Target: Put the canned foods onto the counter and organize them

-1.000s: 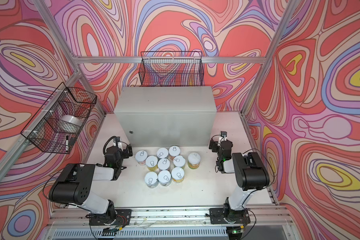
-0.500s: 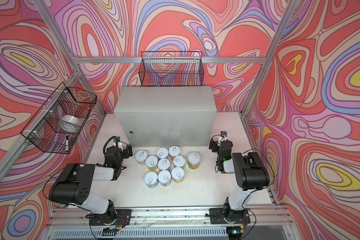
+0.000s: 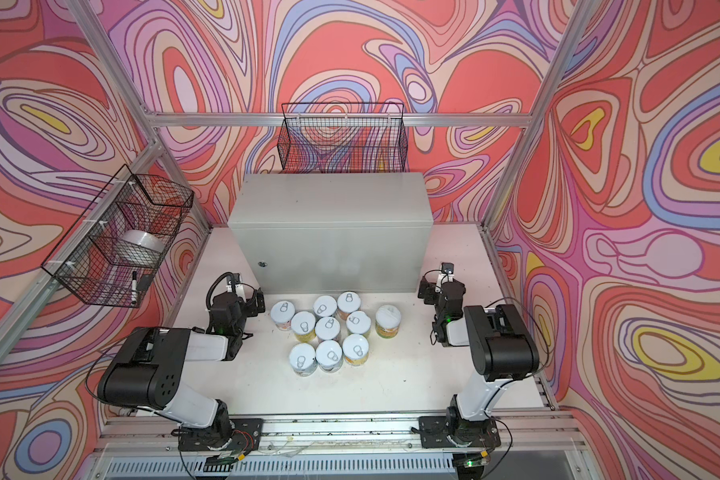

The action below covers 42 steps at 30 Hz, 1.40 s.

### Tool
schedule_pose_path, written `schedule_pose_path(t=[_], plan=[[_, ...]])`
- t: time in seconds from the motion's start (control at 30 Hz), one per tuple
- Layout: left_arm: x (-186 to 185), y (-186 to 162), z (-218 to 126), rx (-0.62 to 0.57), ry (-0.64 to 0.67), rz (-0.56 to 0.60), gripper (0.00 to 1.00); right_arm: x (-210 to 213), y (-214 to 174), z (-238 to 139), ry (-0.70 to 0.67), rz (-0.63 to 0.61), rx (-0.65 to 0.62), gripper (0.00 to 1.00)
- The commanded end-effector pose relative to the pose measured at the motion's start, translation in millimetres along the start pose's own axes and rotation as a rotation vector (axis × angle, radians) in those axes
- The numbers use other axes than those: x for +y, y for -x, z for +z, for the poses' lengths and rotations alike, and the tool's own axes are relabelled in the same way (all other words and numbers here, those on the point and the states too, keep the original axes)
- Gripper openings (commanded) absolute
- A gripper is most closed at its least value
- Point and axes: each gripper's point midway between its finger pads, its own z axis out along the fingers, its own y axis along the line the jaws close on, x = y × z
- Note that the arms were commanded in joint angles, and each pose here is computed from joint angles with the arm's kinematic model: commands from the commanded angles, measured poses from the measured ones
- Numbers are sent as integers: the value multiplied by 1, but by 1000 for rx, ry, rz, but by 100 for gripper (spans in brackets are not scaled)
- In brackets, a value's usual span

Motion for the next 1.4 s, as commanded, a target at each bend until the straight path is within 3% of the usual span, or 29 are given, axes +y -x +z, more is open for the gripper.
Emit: schedule_pose_path(t=[0.0, 0.23, 0.37, 0.43, 0.6, 0.73, 0.93, 1.0, 1.1, 1.17, 1.37], plan=[[0, 8, 0, -14, -15, -25, 100, -1, 7, -1, 1, 1, -24, 98], [1, 8, 0, -19, -11, -27, 100, -1, 8, -1, 2, 1, -27, 98], [16, 25, -10, -16, 73, -50, 100, -25, 17, -11, -141, 56, -66, 98], [24, 35, -20, -7, 109, -60, 100, -27, 20, -18, -151, 64, -92, 98], [38, 58, -41, -97, 163, -134, 100, -26, 21, -23, -159, 55, -114, 98], [46, 63, -54, -14, 201, -224, 100, -26, 20, -19, -161, 54, -97, 99], [14, 69, -66, 39, -1, -299, 100, -25, 20, -17, -159, 53, -90, 98], [5, 86, -71, 31, -33, -306, 100, -27, 24, -18, -167, 51, -87, 98], [-14, 89, -79, 45, -45, -250, 100, -30, 51, -21, -202, 67, -38, 98], [-24, 85, -83, 75, -58, -234, 100, -30, 72, -25, -202, 60, -84, 98], [-31, 76, -102, 133, -119, -329, 100, -30, 122, -51, -203, 134, -73, 98]])
